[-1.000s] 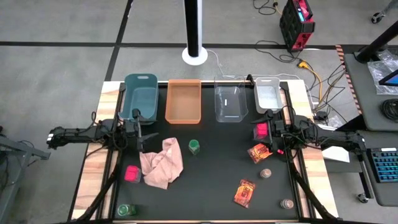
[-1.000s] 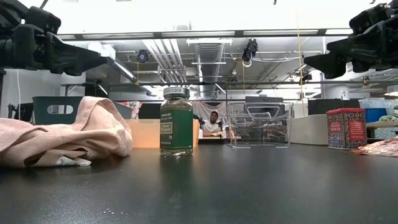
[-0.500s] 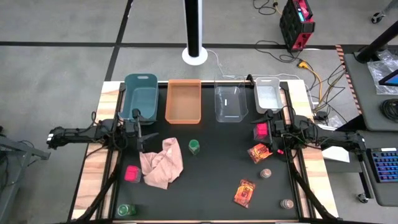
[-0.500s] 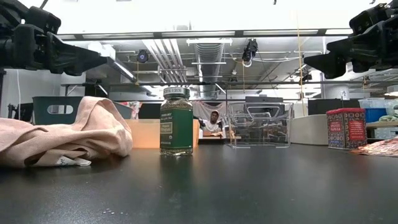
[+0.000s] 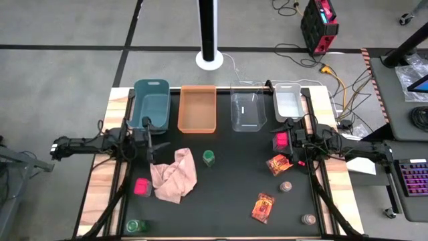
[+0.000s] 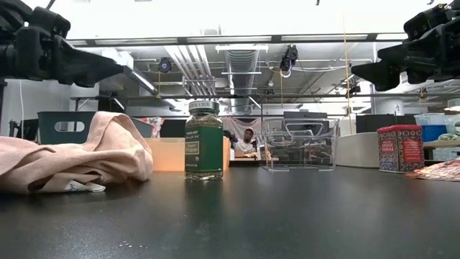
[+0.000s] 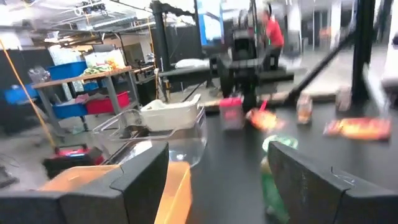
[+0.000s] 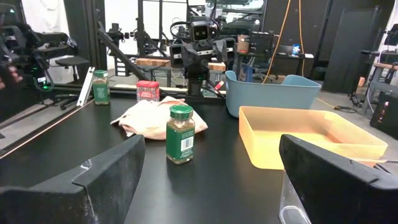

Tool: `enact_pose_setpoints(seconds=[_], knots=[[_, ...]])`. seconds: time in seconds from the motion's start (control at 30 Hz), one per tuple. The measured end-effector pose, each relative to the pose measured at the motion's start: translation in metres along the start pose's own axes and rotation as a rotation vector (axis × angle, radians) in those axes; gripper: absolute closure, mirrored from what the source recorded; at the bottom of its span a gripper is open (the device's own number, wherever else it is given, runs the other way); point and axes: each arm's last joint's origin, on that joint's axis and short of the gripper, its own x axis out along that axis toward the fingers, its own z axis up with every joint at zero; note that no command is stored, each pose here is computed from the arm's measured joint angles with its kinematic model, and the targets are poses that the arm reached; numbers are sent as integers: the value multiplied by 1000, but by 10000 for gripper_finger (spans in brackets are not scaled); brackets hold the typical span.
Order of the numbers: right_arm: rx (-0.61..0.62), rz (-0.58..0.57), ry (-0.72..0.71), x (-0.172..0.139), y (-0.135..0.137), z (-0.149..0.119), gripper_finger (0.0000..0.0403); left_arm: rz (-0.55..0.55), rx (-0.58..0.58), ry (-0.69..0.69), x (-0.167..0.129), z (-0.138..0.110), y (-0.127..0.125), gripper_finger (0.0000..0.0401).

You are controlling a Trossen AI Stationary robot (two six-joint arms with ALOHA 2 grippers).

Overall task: Sort spices by type
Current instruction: Put the right red seasoning can into the white bin

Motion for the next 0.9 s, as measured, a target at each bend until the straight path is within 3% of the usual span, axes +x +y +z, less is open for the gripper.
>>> enact_pose_setpoints(seconds=[0.1,0.17,0.37,0.43,0.57,0.73,0.9], knots=[[-1,0,-1,0,0,0,40,-1,-295,-29,0,3,0,142],[1,0,0,0,0,0,40,1,-371,-60,0,6,1,142],[1,0,-1,0,0,0,40,-9,-394,-149,-1,14,2,142],[105,16,-5,0,1,0,40,-16,-437,-160,-1,15,2,142],[151,37,-60,0,1,9,40,30,-489,-173,-1,16,4,142],[127,66,-112,-2,1,27,40,122,-468,-178,-1,16,6,142],[51,60,-185,4,-1,45,40,138,-445,-135,2,12,6,142]])
